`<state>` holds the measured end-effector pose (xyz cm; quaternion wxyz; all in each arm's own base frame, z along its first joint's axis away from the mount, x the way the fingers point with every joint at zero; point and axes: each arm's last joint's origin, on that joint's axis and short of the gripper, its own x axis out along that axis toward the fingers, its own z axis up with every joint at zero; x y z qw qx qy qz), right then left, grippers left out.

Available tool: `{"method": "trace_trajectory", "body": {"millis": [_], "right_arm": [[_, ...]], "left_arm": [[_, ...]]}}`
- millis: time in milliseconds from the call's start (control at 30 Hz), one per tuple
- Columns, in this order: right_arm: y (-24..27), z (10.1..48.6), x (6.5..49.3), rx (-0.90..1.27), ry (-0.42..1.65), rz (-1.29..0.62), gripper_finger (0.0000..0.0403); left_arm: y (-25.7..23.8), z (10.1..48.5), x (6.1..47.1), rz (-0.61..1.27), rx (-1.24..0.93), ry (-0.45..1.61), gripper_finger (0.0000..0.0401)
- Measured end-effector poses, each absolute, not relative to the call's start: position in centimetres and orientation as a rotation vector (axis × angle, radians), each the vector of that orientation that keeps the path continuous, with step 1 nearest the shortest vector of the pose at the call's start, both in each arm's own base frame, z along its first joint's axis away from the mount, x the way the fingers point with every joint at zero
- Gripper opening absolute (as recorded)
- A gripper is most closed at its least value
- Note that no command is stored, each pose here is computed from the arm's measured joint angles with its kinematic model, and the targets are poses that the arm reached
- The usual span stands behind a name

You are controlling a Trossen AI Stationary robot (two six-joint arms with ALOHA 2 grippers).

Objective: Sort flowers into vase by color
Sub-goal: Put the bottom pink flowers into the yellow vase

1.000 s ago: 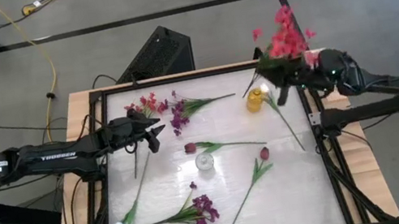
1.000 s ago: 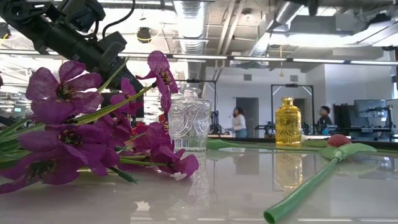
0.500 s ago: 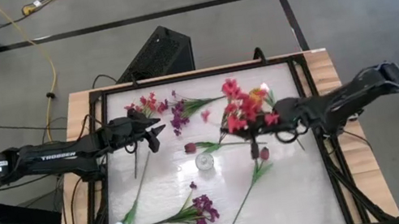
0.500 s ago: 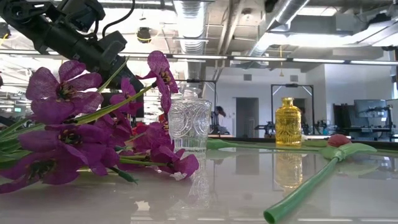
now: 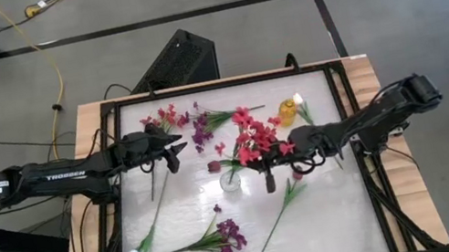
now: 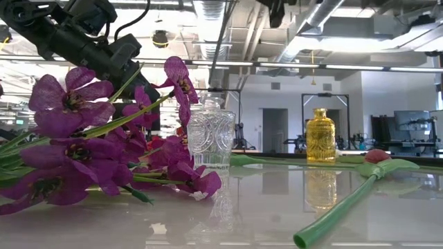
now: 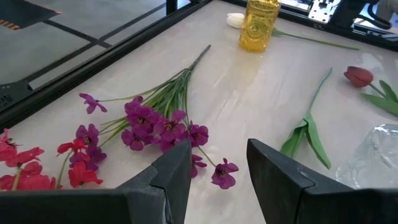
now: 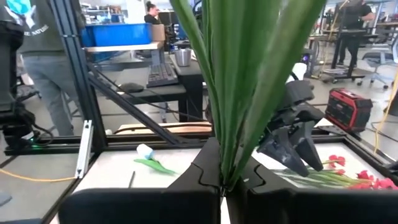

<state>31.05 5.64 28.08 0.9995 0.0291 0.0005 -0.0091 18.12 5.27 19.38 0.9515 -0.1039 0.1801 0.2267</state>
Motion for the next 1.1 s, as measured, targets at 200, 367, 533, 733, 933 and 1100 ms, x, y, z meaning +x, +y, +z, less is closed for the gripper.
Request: {"method": "trace_trajectory", "body": {"millis": [200,367,533,733,933,1100], "right_arm": [[5.6,27.0,31.7,0.054,0.034,-0.031,0.0027],[5.3,27.0,31.7,0.047,0.038,-0.047,0.0029],[5.1,26.8,31.8,0.05,0.055,-0.055,0.0032],[4.7,26.3,31.8,0.064,0.109,-0.07,0.006],[4.4,25.9,31.8,0.078,0.141,-0.082,0.0121],[4.3,25.9,31.8,0.126,0.166,-0.063,0.0193]], "left_arm": [[5.3,19.4,18.1,0.46,-0.211,0.366,0.0144],[5.2,19.3,18.1,0.46,-0.211,0.37,0.0144],[5.2,19.3,18.1,0.46,-0.211,0.37,0.0144],[5.2,19.3,18.1,0.461,-0.212,0.37,0.0144],[5.2,19.3,18.1,0.461,-0.216,0.369,0.0144],[5.2,19.3,18.1,0.463,-0.238,0.37,0.0144]]}}
